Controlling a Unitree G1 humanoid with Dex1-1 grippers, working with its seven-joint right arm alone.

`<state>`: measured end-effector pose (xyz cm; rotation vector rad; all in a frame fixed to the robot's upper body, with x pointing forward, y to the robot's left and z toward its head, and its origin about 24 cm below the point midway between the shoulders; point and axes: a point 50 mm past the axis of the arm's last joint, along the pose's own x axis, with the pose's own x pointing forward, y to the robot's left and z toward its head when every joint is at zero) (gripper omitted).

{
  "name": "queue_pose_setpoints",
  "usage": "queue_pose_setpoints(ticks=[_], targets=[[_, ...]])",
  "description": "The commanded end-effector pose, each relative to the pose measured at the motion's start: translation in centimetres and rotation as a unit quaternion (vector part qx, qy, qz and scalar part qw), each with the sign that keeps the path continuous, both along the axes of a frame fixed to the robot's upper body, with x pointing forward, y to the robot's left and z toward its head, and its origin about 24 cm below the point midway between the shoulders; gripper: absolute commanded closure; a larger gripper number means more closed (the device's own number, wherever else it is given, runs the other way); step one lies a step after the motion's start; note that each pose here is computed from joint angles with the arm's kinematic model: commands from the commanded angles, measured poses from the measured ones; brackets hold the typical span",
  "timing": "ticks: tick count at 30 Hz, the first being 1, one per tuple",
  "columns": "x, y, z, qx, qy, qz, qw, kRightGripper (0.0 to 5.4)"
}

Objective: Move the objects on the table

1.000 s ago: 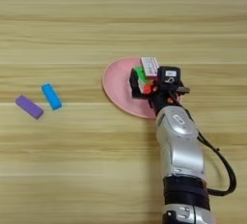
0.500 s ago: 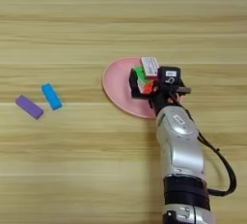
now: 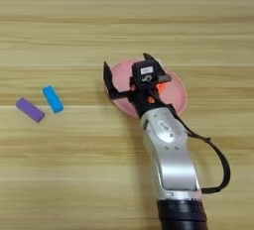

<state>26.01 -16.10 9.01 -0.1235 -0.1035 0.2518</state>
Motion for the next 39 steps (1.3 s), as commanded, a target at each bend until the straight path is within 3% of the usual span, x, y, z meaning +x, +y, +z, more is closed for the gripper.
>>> queue_pose_setpoints(ticks=[1, 6, 12, 19, 39], targets=[[0.1, 3.2, 1.9, -0.007, -0.043, 0.061, 0.9972, 0.02], [0.0, 6.1, 0.5, -0.002, -0.014, 0.112, 0.9936, 0.02], [0.5, 7.6, -1.5, -0.01, 0.02, 0.133, 0.9908, 0.02], [1.3, 8.0, -2.8, -0.014, 0.042, 0.137, 0.9896, 0.02], [2.1, 8.3, -4.5, -0.018, 0.066, 0.137, 0.9881, 0.02]])
